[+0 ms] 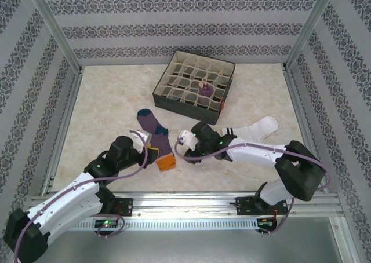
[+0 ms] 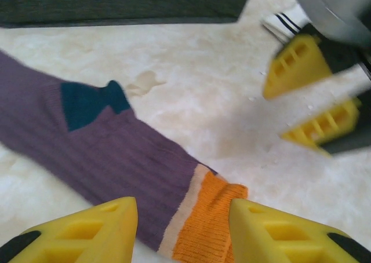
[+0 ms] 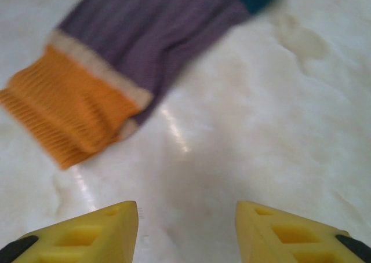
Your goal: Roll the socks
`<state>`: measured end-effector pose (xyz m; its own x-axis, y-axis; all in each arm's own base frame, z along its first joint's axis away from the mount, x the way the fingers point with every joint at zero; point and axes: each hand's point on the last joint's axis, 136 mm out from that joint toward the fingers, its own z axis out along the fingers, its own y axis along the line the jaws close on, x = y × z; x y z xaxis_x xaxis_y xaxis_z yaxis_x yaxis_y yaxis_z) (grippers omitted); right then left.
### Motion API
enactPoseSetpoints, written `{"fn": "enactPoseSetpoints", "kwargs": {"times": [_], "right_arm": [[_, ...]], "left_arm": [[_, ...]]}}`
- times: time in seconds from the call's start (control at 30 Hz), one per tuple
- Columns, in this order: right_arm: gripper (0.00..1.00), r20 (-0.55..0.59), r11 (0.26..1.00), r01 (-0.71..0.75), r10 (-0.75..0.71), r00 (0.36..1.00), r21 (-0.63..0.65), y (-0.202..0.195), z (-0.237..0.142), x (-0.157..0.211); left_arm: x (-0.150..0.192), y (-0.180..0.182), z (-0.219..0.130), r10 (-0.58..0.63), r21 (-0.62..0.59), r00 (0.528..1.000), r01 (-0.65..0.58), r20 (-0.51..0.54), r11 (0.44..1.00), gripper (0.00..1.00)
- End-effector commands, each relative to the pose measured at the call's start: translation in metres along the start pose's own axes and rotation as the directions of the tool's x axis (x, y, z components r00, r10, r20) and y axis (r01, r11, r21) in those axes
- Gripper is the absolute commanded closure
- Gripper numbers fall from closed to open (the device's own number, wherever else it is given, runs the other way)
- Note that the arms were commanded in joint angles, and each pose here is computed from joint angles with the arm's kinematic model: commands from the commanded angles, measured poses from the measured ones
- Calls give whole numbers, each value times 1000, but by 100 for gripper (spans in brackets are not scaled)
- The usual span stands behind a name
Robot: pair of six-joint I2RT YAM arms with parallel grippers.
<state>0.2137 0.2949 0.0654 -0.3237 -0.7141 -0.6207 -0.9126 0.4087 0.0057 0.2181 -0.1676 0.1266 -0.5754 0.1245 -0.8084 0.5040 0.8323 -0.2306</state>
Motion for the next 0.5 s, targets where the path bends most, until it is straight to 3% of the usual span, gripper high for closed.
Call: {"fn": "enactPoseSetpoints", "kwargs": {"times": [0.0,0.17,0.47], "right_arm": [[47,67,949,315,-316,946,22,20,4,-11],[41,27,877,478,-480,877,45,35,20,-9],[38,-50,805,593,-592,805,21,47,48,-4]], "left_arm": [[12,25,-10,-242,-136,970,244,33,960,54],[24,30,-20,-300,-182,954,291,-21,939,54],[31,32,-24,-309,-209,950,292,-54,933,53]]}}
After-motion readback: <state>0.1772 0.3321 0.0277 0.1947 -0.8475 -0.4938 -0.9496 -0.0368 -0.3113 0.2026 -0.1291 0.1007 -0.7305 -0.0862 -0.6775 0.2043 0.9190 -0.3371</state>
